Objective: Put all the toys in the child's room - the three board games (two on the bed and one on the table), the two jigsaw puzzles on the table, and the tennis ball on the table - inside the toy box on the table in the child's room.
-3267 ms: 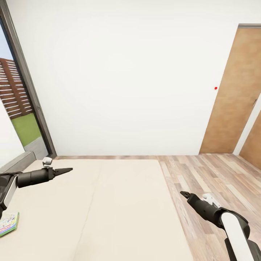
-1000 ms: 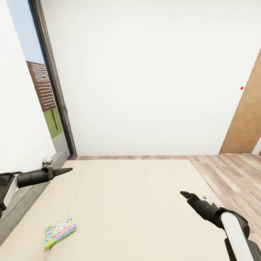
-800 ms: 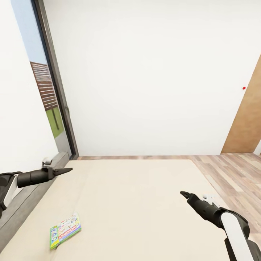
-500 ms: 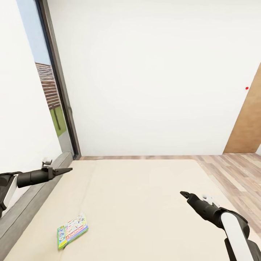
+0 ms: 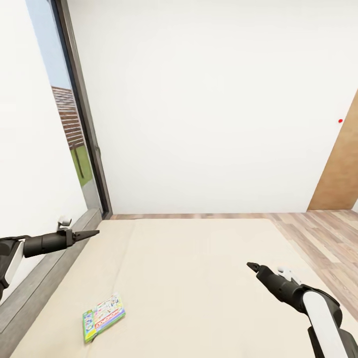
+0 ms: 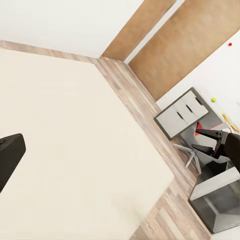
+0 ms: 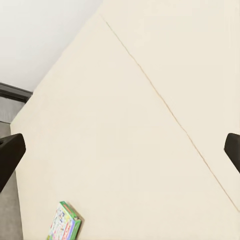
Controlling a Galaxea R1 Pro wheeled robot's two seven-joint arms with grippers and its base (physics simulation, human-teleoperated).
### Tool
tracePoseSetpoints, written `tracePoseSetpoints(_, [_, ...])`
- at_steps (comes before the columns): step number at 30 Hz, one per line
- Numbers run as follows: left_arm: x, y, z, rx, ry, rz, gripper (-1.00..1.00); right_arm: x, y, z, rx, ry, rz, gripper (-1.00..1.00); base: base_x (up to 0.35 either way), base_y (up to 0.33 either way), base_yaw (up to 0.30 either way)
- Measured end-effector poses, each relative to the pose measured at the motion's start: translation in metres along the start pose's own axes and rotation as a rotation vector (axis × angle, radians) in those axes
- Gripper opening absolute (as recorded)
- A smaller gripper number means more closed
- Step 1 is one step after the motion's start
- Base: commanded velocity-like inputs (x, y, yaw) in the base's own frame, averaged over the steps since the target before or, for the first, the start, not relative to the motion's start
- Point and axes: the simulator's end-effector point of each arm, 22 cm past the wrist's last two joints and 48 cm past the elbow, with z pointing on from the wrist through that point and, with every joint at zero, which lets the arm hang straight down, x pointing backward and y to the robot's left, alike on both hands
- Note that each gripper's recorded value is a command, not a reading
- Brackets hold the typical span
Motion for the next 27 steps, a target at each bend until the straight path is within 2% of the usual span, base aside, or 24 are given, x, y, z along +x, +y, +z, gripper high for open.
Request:
tracePoseSetpoints(12, [0.0000, 0.0000, 0.0000, 0.000, 0.000, 0.000, 1.00, 0.0052, 0.0052, 0.0018, -0.005, 0.010, -0.016, 1.00, 0.000, 0.144, 0.000])
tracePoseSetpoints(27, [0.0001, 0.0000, 0.0001, 0.000, 0.000, 0.000, 1.00, 0.0060, 0.0059, 0.0020, -0.006, 0.012, -0.018, 1.00, 0.000, 0.024, 0.000])
